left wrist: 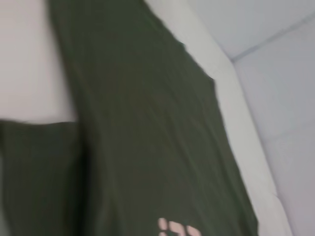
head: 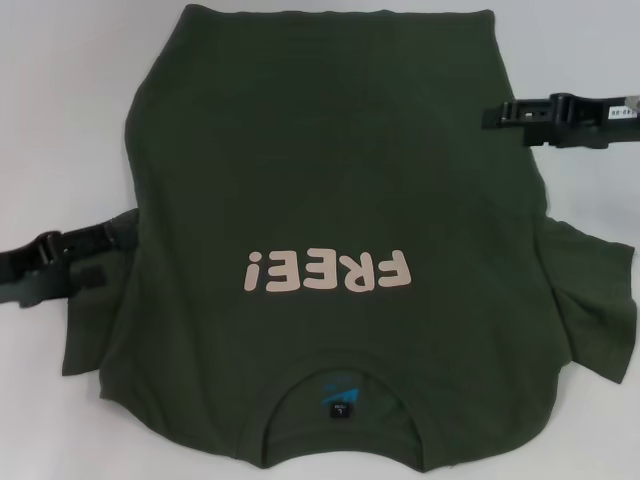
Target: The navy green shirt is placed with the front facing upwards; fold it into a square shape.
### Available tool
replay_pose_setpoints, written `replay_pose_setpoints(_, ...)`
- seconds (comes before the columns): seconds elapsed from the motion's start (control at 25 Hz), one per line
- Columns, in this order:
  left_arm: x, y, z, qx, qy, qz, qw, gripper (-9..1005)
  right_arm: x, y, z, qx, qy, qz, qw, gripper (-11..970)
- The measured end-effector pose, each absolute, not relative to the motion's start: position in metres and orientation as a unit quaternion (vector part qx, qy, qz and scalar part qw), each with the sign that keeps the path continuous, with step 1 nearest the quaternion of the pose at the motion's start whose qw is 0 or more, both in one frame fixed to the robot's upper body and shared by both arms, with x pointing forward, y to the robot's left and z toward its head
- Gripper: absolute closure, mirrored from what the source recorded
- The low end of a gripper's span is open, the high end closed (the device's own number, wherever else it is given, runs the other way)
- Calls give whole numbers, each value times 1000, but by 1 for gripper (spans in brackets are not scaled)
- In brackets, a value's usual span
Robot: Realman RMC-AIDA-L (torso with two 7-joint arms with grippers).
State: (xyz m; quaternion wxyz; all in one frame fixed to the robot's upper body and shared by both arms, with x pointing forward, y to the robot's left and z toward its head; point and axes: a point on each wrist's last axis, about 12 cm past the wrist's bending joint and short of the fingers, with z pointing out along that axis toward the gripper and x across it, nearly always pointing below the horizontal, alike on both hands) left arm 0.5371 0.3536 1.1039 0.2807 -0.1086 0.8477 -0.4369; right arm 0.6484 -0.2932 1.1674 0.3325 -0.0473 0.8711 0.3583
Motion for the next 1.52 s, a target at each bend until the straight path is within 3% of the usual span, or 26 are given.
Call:
replay_pose_setpoints(0.48, 536, 371, 1081, -188, 846, -398, 300, 62, 654, -292, 1169, -41, 872, 366, 322, 18)
replay_pose_setpoints(1.52, 538, 373, 1058, -192, 860, -349, 320, 63, 652, -300, 1166, -26, 871, 367, 325, 19)
